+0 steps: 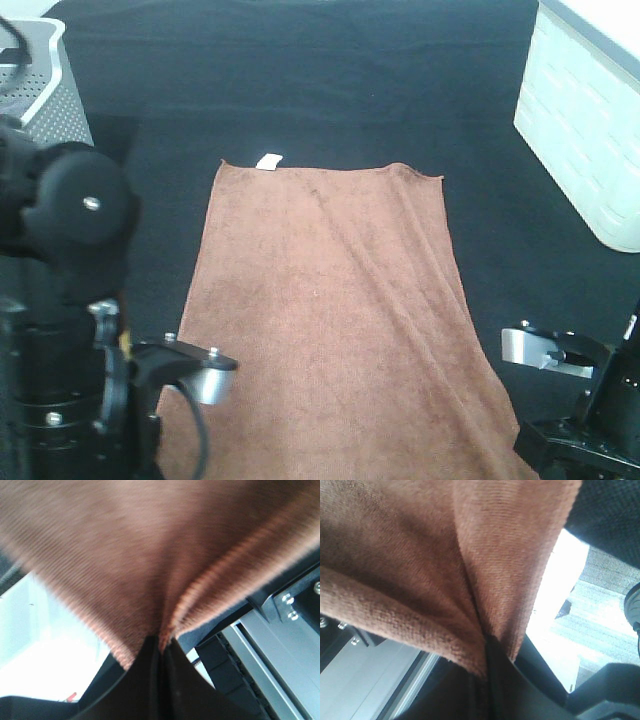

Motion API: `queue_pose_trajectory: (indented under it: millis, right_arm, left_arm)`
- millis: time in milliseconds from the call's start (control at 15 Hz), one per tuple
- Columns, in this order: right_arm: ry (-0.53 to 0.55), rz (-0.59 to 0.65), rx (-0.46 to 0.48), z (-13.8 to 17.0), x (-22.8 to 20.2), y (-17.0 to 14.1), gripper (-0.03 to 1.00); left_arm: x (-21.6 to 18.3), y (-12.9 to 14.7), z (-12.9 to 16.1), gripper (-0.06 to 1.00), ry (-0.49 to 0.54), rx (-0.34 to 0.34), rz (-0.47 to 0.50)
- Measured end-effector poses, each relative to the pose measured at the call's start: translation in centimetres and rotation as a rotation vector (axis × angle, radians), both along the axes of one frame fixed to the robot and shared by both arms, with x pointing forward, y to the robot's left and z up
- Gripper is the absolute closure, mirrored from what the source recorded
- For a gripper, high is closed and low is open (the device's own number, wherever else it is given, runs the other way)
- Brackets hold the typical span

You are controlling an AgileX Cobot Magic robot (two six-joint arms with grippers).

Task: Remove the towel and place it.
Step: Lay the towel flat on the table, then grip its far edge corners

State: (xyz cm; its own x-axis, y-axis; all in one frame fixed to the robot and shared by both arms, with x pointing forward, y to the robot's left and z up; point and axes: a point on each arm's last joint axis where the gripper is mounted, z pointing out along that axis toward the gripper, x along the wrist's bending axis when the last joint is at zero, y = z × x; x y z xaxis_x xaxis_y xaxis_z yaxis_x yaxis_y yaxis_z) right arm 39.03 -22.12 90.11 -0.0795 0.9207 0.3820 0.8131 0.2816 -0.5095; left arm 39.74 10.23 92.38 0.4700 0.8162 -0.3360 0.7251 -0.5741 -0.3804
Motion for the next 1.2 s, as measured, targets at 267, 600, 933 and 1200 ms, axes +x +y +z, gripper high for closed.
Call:
queue_pose_trajectory:
  millis: [267, 600, 933, 1200]
  right_arm:
    - [-0.007, -0.003, 0.021, -0.2, 0.1, 0.2, 0.97]
    - [-0.011, -0.008, 0.046, -0.1, 0.2, 0.3, 0.58]
    - [-0.008, -0.015, 0.042, -0.1, 0.2, 0.3, 0.31]
    - [-0.126, -0.02, 0.049, 1.4, 0.6, 0.3, 0.31]
  left_arm:
    - [0.8, -1.8, 0.1, 0.94, -0.029, -0.03, -0.026]
    - [0.7, -2.4, 0.4, 0.66, -0.003, -0.052, 0.045]
    - [0.4, -2.9, 1.0, 0.21, 0.031, -0.093, 0.106]
    - [1.8, -3.8, 3.4, 0.2, -0.064, -0.167, 0.049]
